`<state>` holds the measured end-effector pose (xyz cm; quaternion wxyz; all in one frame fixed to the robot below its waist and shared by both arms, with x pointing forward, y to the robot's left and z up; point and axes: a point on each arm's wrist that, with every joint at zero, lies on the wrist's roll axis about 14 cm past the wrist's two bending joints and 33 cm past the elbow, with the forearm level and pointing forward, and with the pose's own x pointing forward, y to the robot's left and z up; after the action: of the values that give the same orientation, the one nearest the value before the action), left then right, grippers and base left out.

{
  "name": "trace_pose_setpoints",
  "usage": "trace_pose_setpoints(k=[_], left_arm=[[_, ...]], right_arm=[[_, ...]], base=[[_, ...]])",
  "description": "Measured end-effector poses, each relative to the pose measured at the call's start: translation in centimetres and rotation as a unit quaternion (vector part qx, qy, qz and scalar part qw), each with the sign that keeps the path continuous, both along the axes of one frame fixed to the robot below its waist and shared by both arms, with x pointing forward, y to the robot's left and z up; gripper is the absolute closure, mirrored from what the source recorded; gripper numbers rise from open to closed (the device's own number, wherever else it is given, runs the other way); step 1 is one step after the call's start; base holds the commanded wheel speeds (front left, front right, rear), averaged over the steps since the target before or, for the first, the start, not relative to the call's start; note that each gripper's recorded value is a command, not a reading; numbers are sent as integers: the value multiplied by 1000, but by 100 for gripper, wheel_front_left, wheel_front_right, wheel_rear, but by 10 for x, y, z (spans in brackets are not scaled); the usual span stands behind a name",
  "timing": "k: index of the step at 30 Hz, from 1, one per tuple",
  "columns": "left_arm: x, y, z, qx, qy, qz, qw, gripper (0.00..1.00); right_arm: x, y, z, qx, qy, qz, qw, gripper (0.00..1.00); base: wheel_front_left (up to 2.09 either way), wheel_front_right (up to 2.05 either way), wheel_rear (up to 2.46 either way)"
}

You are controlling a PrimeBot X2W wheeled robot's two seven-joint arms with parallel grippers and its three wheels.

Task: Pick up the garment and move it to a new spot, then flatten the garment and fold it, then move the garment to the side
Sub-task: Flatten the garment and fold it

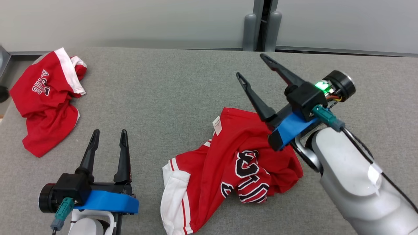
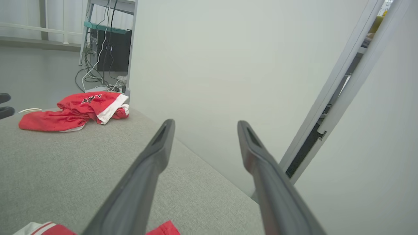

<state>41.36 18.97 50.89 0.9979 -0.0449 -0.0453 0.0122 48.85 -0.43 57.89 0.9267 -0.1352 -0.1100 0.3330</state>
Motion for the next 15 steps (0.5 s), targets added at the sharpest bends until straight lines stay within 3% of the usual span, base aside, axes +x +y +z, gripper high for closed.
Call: trace_pose_setpoints(k=[8, 15], left_arm=[[1, 6, -5, -7, 8, 12, 1000, 0], [-2, 17, -9, -12, 15, 32, 999, 0]], right_arm=[[37, -2, -31, -79, 61, -11, 995, 0], [43, 8, -92, -138, 148, 2, 979, 0]], base=[[0, 0, 0], [0, 0, 0]])
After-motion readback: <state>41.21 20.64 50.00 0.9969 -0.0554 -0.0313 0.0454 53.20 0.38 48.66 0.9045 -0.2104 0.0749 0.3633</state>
